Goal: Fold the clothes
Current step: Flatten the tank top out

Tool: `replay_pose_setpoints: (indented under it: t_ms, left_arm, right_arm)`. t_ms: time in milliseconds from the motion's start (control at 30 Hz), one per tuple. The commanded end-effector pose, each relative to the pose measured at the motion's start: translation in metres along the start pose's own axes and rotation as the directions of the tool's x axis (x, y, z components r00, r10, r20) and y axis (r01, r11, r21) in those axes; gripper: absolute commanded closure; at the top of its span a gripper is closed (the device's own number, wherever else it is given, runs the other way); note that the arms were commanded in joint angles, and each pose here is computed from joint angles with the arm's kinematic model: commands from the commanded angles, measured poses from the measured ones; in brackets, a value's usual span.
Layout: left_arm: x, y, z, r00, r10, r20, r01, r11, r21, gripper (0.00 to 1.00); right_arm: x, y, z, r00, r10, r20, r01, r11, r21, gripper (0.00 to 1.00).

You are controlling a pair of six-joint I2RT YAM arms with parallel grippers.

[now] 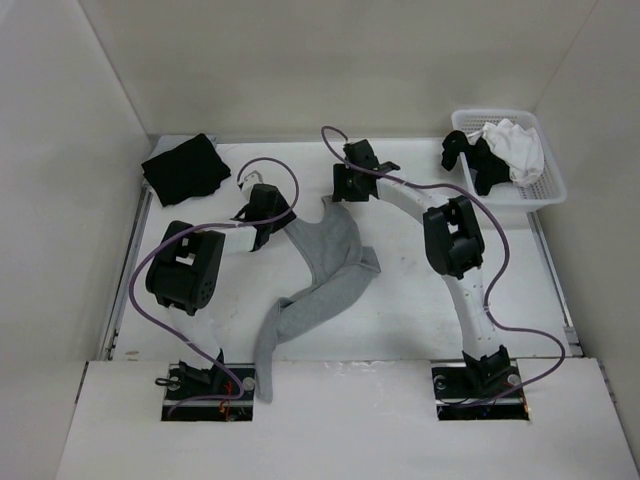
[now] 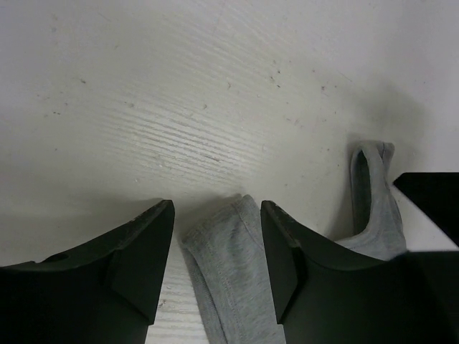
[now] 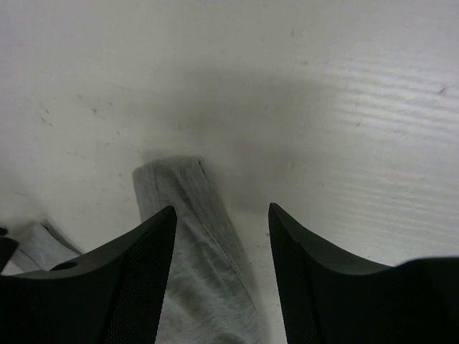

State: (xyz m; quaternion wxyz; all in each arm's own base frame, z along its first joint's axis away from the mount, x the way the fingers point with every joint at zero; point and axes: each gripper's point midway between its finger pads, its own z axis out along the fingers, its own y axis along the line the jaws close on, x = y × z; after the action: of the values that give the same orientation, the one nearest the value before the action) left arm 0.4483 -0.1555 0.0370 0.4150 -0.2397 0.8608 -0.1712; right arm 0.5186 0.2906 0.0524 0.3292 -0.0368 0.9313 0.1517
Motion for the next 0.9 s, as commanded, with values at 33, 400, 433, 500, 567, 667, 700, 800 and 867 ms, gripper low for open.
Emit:
replay_pose_setpoints:
  t_ms: [33,400,433,500,567,667,700,800,867]
  left_arm:
    - [0.013,-0.004,0.001,0.998,0.013,-0.06,-0.012,1.0,0.021,0.53]
    - [0.046,0.003,-0.018,0.987,0.01,-0.158,0.001,0.998,0.067,0.6]
    - [0.048,0.004,-0.018,0.987,0.013,-0.162,-0.002,0.998,0.065,0.65]
    - [0.05,0.007,-0.017,0.986,0.013,-0.165,-0.003,0.998,0.058,0.76]
    - [0.048,0.011,-0.016,0.987,0.004,-0.162,0.004,0.999,0.046,0.87]
    - [0.041,0.006,-0.021,0.99,-0.007,-0.14,0.015,0.998,0.057,0.94]
    - [0.037,0.001,-0.026,0.992,-0.01,-0.125,0.02,0.997,0.076,0.95]
    - [0.023,-0.02,-0.052,0.998,-0.009,-0.067,0.02,0.986,0.163,0.97]
    - [0.019,-0.024,-0.072,0.999,0.001,-0.042,0.006,0.983,0.184,0.98]
  right_arm:
    - [0.007,0.024,-0.003,0.997,-0.024,-0.073,0.018,0.996,-0.082,0.43]
    - [0.01,0.03,0.002,0.993,0.005,-0.122,-0.021,0.991,-0.13,0.77]
    - [0.01,0.03,0.002,0.992,0.004,-0.126,-0.021,0.991,-0.132,0.81]
    - [0.011,0.029,0.002,0.991,0.005,-0.133,-0.023,0.99,-0.138,0.82]
    - [0.012,0.028,0.001,0.991,0.003,-0.135,-0.022,0.991,-0.133,0.72]
    - [0.013,0.02,-0.004,0.992,0.001,-0.127,-0.013,0.995,-0.096,0.45]
    - [0.012,0.018,-0.007,0.992,-0.002,-0.122,-0.009,0.996,-0.087,0.44]
    - [0.016,0.012,-0.009,0.992,-0.014,-0.123,0.006,0.998,-0.06,0.43]
    - [0.023,0.009,-0.009,0.99,-0.015,-0.14,0.009,0.999,-0.042,0.43]
